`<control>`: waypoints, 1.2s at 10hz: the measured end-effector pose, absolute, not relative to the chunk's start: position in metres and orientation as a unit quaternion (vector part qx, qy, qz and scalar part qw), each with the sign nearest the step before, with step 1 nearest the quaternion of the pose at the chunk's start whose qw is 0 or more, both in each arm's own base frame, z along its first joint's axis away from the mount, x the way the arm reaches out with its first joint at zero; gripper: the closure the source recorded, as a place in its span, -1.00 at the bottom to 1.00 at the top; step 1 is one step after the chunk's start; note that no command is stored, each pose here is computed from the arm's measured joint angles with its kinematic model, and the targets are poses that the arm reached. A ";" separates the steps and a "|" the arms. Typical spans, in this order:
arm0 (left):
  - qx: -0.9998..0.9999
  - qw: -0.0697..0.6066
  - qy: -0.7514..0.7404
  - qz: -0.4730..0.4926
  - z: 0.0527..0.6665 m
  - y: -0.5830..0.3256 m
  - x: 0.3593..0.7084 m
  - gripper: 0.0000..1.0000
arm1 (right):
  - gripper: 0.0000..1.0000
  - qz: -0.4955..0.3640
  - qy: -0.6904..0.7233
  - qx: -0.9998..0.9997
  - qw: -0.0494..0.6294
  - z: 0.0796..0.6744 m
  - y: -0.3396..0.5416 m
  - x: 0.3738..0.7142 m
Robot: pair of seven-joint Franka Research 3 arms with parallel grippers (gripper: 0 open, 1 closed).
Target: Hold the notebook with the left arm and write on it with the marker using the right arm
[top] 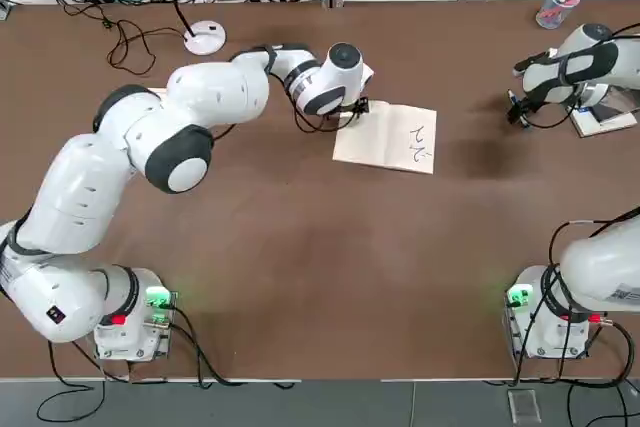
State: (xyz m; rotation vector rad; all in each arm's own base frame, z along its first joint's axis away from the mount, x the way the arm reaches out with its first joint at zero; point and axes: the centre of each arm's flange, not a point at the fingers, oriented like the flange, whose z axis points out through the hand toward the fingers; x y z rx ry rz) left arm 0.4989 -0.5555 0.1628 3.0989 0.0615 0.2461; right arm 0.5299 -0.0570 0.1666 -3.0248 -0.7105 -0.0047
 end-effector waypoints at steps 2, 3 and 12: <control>0.997 0.016 0.019 0.080 0.163 -0.555 0.499 -1.00 | -0.72 -0.008 -0.233 -0.972 0.014 0.166 -0.060 0.528; 0.996 0.015 0.017 0.081 0.163 -0.555 0.499 -1.00 | -0.56 -0.013 -0.234 -0.972 0.011 0.167 -0.063 0.528; 0.996 0.014 0.014 0.083 0.163 -0.555 0.499 -1.00 | 0.67 -0.028 -0.230 -0.973 0.006 0.175 -0.078 0.530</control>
